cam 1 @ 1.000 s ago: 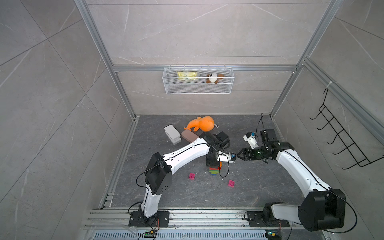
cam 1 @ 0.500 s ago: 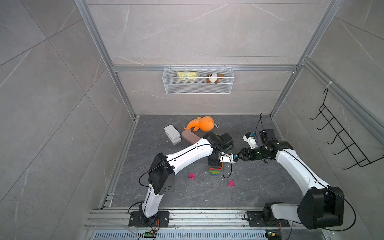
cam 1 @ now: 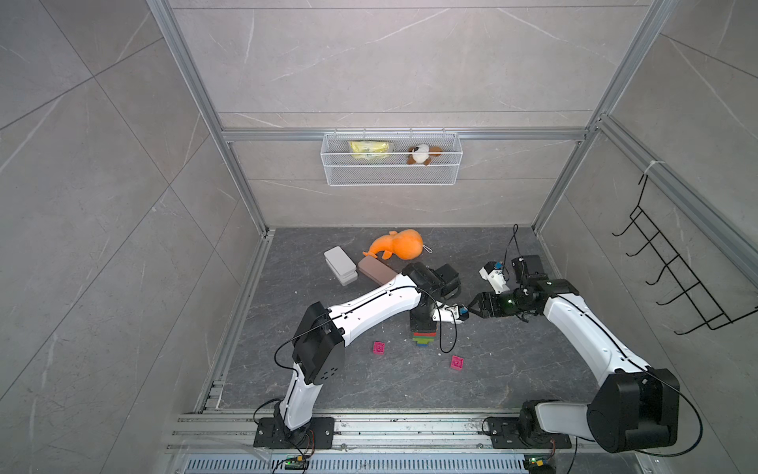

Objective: Assemble a carrot with lego
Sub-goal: Assemble the lego brick with the lego brick.

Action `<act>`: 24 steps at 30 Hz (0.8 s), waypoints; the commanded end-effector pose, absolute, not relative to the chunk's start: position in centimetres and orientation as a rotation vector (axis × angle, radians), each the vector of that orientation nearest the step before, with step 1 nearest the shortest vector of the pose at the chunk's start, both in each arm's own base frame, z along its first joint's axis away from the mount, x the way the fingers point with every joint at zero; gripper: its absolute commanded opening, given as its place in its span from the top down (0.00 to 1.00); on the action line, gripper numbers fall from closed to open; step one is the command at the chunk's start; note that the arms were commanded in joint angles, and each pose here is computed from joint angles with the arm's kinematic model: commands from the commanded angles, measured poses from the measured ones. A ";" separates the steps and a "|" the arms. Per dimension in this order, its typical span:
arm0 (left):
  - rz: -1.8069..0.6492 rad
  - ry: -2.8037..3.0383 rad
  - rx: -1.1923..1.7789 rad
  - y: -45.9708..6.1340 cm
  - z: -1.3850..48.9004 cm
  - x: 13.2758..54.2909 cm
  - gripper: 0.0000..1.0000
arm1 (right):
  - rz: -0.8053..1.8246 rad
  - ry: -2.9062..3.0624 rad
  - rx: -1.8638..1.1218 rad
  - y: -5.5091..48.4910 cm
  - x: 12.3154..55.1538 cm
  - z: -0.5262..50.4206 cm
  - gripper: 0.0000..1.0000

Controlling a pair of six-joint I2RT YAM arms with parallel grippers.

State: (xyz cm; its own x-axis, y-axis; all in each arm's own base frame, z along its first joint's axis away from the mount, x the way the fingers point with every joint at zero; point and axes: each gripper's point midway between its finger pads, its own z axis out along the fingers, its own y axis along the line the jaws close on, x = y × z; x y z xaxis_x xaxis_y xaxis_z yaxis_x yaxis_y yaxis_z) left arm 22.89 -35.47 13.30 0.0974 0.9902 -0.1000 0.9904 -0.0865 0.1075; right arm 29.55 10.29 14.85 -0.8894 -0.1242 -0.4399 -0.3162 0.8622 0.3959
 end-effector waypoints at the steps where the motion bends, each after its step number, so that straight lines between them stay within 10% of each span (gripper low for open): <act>1: 0.080 2.175 2.370 -32.4 8.2 21.1 0.75 | 0.660 2.677 -0.296 10.1 29.0 13.9 0.32; 24: -0.107 2.066 2.237 -35.2 12.2 22.6 0.49 | 0.651 2.672 -0.292 10.0 28.9 14.3 0.32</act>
